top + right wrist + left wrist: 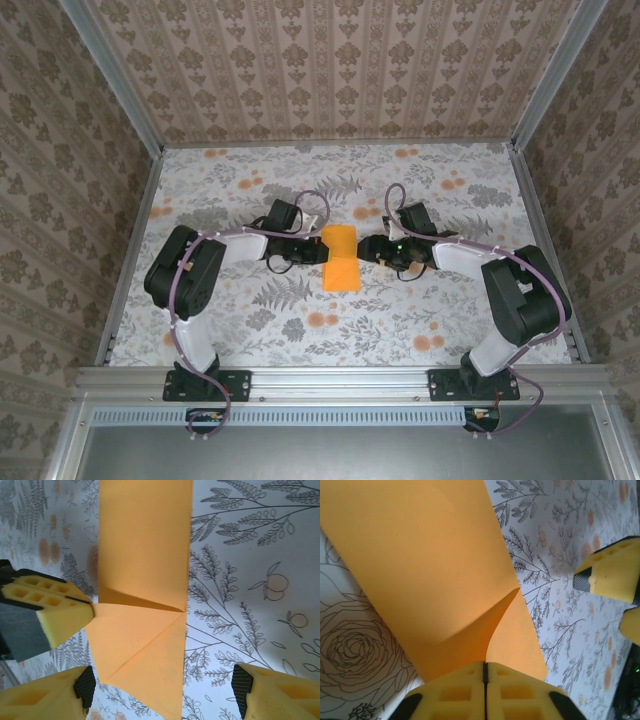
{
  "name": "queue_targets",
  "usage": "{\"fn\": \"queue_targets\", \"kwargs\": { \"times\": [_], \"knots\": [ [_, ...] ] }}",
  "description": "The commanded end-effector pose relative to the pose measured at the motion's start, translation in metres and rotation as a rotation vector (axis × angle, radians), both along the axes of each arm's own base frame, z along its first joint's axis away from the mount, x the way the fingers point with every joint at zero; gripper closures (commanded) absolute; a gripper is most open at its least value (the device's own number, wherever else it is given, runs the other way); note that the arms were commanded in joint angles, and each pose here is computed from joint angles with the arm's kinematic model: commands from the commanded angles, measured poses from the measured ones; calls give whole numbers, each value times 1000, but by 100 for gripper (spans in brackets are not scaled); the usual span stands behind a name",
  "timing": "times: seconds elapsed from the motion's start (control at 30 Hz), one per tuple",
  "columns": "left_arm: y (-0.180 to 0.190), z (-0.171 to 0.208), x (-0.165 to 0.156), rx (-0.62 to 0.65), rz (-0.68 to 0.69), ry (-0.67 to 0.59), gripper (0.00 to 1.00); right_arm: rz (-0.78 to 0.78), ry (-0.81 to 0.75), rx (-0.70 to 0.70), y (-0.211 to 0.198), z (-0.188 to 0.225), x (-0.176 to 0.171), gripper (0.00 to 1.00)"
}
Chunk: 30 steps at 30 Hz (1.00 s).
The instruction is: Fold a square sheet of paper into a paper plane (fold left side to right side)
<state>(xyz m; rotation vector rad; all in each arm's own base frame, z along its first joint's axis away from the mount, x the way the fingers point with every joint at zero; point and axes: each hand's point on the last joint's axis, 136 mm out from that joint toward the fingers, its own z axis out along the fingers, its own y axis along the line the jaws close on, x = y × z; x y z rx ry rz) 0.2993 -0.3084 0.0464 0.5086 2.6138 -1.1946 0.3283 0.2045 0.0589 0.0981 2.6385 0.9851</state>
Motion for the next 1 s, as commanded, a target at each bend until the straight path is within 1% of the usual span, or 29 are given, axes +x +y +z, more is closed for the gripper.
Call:
{"fn": "queue_targets", "kwargs": {
  "times": [0.0,0.13,0.27,0.37,0.5,0.6,0.63,0.7,0.8,0.83,0.87,0.9,0.97],
  "knots": [
    [1,19,0,-9,-6,-62,98,12,-7,67,9,9,0,25],
    [8,24,-2,4,15,-86,99,34,10,122,24,11,4,26],
    [13,25,-5,13,28,-97,99,63,23,148,40,9,7,26],
    [15,25,-5,13,31,-98,98,74,28,178,50,8,9,30],
    [15,24,-6,15,33,-95,98,83,33,203,62,7,15,38],
    [16,25,-5,16,35,-101,97,91,46,224,71,4,19,50],
    [17,26,-4,16,40,-103,96,92,50,228,73,2,20,56],
    [19,27,-4,15,46,-105,91,95,49,234,75,2,21,66],
    [23,35,-1,2,62,-120,79,101,11,242,76,10,26,89],
    [25,40,0,-5,73,-125,73,107,-14,243,76,16,28,96],
    [28,45,1,-13,85,-133,66,112,-39,246,74,22,30,100],
    [32,52,3,-23,99,-145,59,117,-59,251,73,28,32,100],
    [40,68,6,-45,136,-178,41,129,-122,280,69,47,36,100]
  ]
}}
